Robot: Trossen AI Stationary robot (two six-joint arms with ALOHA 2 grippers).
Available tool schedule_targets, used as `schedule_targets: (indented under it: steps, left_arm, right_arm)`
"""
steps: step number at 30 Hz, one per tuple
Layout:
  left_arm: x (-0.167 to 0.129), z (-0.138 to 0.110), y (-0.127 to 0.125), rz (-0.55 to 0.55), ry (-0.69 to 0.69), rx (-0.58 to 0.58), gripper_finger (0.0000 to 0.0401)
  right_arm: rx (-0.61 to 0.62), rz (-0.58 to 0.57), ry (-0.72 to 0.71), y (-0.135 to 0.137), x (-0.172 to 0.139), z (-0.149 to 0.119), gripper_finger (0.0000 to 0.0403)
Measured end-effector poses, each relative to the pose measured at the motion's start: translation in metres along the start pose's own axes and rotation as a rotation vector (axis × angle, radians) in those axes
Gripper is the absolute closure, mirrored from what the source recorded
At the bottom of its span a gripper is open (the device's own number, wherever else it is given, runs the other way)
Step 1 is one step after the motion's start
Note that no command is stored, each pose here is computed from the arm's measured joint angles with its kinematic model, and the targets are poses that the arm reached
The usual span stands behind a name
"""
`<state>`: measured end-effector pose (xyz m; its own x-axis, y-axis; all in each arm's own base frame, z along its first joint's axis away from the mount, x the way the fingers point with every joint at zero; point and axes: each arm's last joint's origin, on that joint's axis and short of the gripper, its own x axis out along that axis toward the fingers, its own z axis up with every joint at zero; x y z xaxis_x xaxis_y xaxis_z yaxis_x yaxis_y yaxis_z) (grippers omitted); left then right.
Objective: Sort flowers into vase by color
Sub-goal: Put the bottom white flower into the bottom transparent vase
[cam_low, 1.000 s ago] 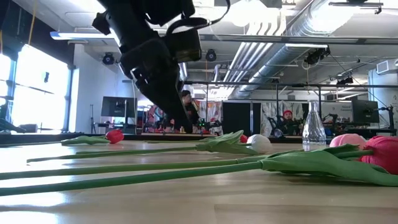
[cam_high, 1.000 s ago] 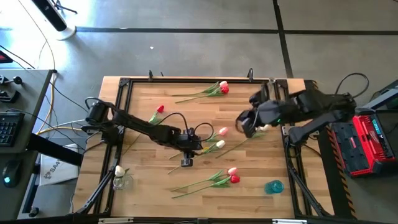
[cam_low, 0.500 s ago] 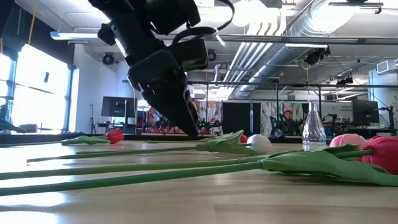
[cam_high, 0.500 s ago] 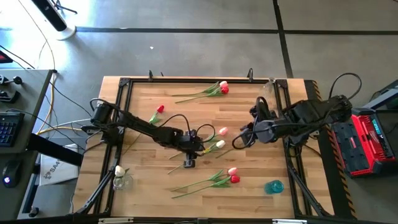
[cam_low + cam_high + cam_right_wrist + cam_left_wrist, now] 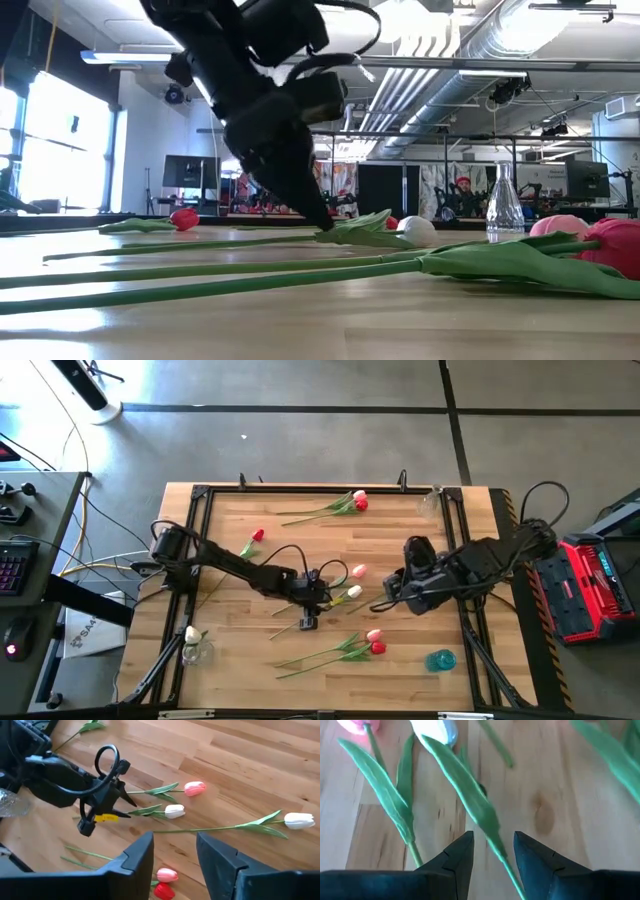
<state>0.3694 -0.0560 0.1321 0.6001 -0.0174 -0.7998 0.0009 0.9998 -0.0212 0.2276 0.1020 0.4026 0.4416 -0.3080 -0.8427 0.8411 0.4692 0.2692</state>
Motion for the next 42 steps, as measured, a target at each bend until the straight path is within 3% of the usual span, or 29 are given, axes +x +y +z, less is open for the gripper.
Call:
schedule_targets:
  steps: [12, 21, 25, 34, 42]
  left_arm:
    - [0.016, -0.009, -0.001, -0.013, 0.041, 0.003, 0.0278]
    - [0.015, -0.008, -0.001, -0.014, 0.037, 0.017, 0.0383]
    - [0.011, -0.007, -0.001, -0.020, 0.035, 0.019, 0.0391]
    - [-0.027, 0.015, 0.001, -0.035, -0.075, -0.007, 0.0398]
    - [-0.080, 0.040, 0.017, -0.034, -0.248, -0.108, 0.0400]
  right_arm:
    - [0.096, 0.022, -0.021, 0.004, -0.003, -0.012, 0.0305]
    - [0.138, 0.037, -0.082, 0.008, -0.004, -0.021, 0.0394]
    - [0.140, -0.002, -0.096, 0.014, 0.005, -0.028, 0.0392]
    - [0.139, -0.068, -0.082, 0.033, 0.030, -0.048, 0.0402]
    - [0.182, 0.039, -0.257, 0.036, 0.019, -0.071, 0.0400]
